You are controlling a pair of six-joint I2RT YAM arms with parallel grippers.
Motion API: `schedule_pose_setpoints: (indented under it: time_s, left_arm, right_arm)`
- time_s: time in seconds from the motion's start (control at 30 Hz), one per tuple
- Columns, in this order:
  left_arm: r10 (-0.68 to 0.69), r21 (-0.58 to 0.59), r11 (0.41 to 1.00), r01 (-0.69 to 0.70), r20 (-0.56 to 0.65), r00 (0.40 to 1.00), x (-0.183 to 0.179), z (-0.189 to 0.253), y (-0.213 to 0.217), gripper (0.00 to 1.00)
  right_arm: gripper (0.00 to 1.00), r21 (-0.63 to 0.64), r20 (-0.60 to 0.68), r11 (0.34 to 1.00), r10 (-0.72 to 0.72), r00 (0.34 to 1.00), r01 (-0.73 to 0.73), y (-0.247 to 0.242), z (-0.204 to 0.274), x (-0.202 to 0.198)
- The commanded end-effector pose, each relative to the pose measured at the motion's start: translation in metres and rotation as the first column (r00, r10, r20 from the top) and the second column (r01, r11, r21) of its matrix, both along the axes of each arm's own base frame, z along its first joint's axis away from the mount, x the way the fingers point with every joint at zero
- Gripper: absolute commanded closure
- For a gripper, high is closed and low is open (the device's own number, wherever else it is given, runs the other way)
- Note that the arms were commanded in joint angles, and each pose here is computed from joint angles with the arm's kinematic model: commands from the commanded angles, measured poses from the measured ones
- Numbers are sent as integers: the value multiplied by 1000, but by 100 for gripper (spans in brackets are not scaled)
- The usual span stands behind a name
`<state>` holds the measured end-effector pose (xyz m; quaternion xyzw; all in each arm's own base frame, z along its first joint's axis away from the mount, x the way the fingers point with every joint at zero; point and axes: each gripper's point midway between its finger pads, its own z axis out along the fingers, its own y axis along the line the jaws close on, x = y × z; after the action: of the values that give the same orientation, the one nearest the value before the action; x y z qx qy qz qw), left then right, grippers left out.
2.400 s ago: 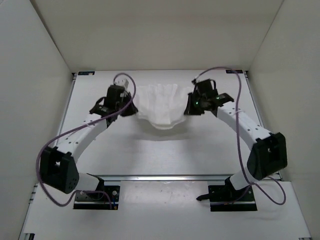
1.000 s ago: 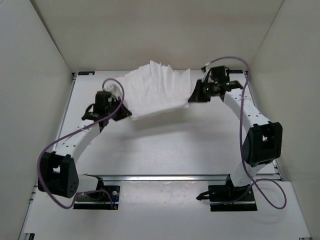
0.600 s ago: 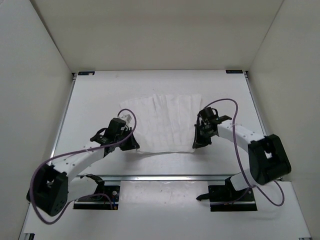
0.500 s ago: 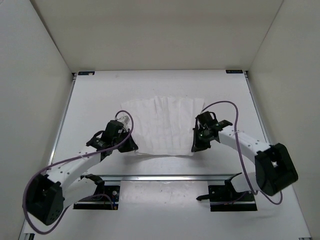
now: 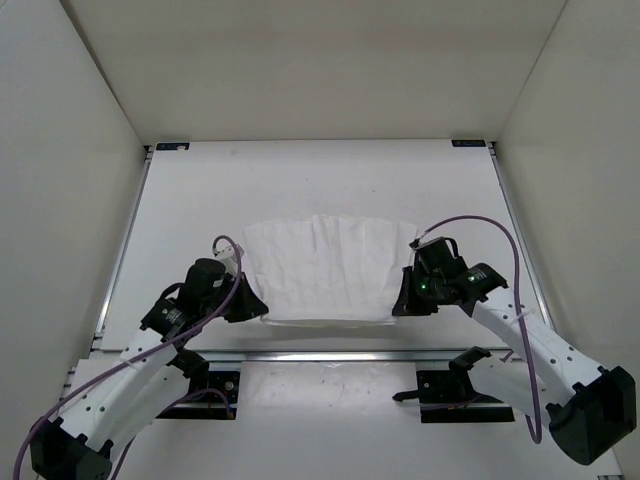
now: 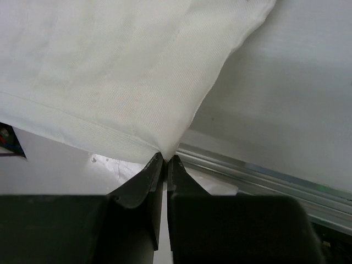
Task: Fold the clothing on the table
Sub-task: Fold the skirt
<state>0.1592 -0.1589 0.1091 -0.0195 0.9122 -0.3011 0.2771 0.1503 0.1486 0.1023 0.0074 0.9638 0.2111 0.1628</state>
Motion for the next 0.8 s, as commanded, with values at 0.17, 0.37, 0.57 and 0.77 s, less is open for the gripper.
schedule_pose_setpoints:
  time_s: [0.17,0.37,0.57,0.77]
  left_arm:
    - [42,-8,999,-42,-58,997,-27,-3,17,100]
    - [134,-150,982,-116,112,985,24,62,9,100]
    - [335,-351,898,-266,155,929,98,84,13,100]
    - [432,-293,876,-383,125,893,174,66,24,100]
  right_arm:
    - [100,-48,-134,998,20,991,-26,-25,-14,-55]
    - [100,142,-10,989,-35,999,36,-22,25,-3]
    - [100,425,89,895,-188,978,134,-18,65,83]
    - [100,482,55,856,-245,968,189,-18,63,177]
